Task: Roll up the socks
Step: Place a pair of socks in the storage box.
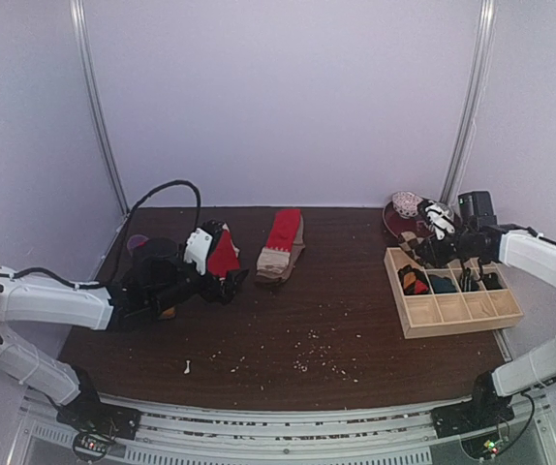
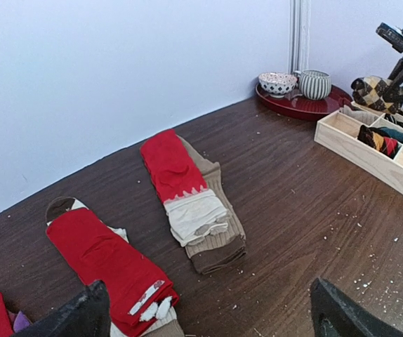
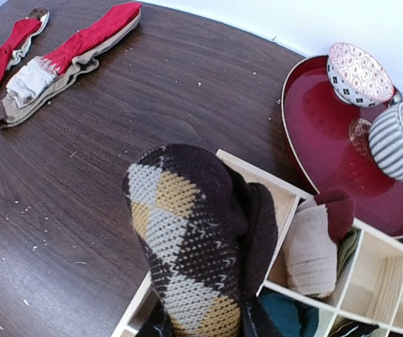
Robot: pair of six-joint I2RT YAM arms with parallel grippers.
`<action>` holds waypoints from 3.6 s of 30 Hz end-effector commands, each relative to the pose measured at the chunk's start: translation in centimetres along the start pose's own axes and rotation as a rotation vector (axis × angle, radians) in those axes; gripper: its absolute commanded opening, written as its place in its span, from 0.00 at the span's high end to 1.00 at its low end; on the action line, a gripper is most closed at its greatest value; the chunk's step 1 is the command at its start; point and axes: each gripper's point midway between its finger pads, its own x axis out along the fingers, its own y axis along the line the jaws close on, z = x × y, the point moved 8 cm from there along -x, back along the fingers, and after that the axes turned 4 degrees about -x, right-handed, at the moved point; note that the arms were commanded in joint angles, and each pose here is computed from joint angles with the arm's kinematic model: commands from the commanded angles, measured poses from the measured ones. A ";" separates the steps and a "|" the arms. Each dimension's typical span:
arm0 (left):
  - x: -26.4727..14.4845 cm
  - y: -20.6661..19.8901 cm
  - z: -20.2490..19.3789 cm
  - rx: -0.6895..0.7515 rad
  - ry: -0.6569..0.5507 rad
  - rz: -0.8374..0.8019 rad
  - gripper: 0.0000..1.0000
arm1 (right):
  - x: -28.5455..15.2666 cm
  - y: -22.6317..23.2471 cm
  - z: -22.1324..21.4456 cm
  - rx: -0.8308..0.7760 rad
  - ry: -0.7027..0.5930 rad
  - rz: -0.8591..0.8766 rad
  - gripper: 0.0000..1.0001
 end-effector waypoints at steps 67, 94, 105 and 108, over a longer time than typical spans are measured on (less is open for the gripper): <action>1.3 -1.1 -0.5 0.054 -0.003 -0.091 0.02 | 13.9 -4.5 -10.5 -0.069 0.685 0.005 0.81; 0.7 -0.7 0.3 0.051 0.002 -0.057 0.02 | 9.6 -5.3 0.1 0.052 0.312 0.039 0.37; 0.9 -0.7 0.2 0.040 0.011 -0.049 0.02 | 6.5 -4.7 2.4 0.088 0.167 0.048 0.55; 1.0 -0.7 0.2 0.039 0.014 -0.049 0.02 | 7.0 -4.4 1.4 0.102 0.199 0.063 0.66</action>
